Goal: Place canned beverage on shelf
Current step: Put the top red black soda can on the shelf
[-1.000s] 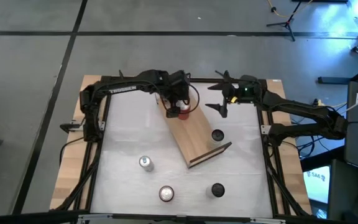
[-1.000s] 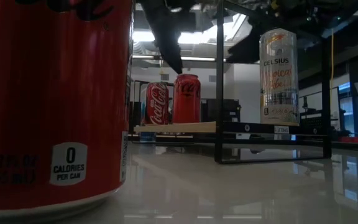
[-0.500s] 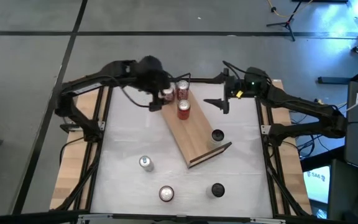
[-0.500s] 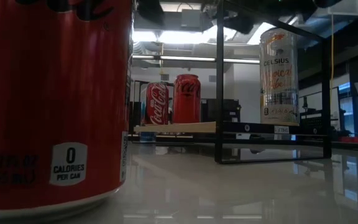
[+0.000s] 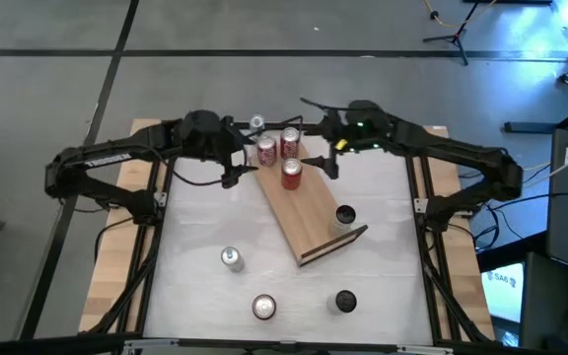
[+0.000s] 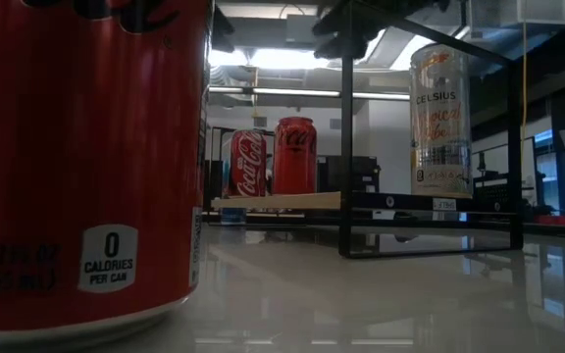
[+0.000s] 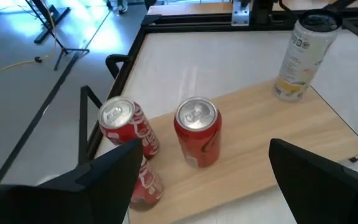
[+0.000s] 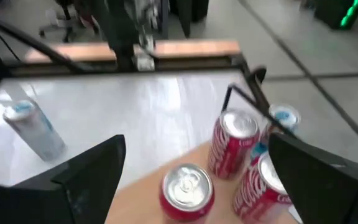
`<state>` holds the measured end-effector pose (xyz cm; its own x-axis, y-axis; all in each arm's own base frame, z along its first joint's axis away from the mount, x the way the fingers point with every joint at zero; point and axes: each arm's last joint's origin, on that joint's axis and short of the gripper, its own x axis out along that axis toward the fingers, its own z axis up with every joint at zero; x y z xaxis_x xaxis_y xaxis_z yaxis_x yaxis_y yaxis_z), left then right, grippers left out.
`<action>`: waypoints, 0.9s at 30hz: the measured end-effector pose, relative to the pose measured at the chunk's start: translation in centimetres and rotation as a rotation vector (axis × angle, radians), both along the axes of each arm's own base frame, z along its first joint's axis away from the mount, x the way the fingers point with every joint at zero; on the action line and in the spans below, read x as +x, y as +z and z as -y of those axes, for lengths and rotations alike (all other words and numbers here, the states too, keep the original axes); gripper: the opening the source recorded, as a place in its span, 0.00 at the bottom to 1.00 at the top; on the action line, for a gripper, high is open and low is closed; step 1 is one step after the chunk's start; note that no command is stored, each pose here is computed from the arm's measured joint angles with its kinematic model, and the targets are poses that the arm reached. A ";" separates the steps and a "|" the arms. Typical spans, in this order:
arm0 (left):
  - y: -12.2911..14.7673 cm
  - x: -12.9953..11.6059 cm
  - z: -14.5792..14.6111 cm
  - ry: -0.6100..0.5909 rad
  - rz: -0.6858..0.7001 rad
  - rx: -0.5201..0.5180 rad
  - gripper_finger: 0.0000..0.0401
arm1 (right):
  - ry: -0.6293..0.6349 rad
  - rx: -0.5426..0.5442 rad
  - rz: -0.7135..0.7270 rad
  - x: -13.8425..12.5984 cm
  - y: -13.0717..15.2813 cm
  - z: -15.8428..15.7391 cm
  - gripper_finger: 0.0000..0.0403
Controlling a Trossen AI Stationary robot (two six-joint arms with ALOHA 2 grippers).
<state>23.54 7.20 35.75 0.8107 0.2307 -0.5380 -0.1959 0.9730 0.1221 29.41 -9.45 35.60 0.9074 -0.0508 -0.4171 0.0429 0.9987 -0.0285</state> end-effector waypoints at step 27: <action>-5.7 -0.1 0.2 0.032 0.032 -0.055 0.84 | 0.006 0.015 -0.307 6.9 -8.6 0.6 0.97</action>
<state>23.47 7.04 30.03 0.8203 0.2274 -0.5248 -0.2297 0.9713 0.0619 36.28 -10.10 26.98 0.7394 -0.0377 -0.6722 0.0284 0.9993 -0.0248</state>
